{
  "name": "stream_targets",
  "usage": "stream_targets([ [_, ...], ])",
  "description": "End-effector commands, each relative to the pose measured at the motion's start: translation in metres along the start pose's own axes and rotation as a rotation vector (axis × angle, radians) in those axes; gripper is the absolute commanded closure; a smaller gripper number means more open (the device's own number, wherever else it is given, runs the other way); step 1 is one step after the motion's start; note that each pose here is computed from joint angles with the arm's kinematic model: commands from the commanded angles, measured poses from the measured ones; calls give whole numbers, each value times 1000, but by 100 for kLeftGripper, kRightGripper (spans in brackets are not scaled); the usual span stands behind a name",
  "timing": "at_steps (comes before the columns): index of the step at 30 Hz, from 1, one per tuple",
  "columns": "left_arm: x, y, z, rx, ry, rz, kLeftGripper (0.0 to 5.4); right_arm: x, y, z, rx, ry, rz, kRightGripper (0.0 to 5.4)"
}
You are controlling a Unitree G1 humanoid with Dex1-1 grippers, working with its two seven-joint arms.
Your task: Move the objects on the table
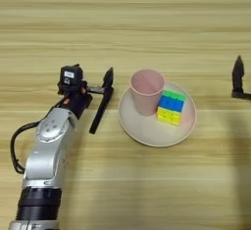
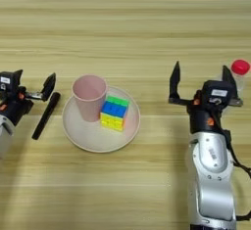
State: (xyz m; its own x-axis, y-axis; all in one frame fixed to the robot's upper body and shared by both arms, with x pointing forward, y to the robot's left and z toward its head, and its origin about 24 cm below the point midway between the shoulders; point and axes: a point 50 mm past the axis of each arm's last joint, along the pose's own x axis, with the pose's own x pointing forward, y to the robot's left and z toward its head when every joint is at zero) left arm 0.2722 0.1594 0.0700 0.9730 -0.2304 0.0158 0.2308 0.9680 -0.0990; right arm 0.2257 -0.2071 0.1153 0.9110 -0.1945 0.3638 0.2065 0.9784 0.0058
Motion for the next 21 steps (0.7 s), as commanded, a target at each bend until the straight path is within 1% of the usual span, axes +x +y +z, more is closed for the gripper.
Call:
stream_targets([
  [1,1,2,0,17,-2,11,2,4,-9,6,-16,-50,-75,0],
  [3,1,2,0,18,-1,13,2,4,-11,9,-29,-70,-104,0],
  [5,1,4,0,21,0,16,2,4,-16,11,-69,-90,-147,0],
  [6,1,4,-1,23,1,18,2,4,-19,11,-77,-89,-161,0],
  [12,1,6,-1,25,0,23,2,5,-24,1,-68,-51,-180,0],
  [14,1,6,-1,26,-1,24,2,6,-24,-3,-49,-29,-177,0],
  [16,1,7,-1,27,-2,26,2,6,-25,-7,-45,-13,-179,0],
  [21,1,8,0,28,-2,28,2,9,-25,-18,-9,37,-154,0],
])
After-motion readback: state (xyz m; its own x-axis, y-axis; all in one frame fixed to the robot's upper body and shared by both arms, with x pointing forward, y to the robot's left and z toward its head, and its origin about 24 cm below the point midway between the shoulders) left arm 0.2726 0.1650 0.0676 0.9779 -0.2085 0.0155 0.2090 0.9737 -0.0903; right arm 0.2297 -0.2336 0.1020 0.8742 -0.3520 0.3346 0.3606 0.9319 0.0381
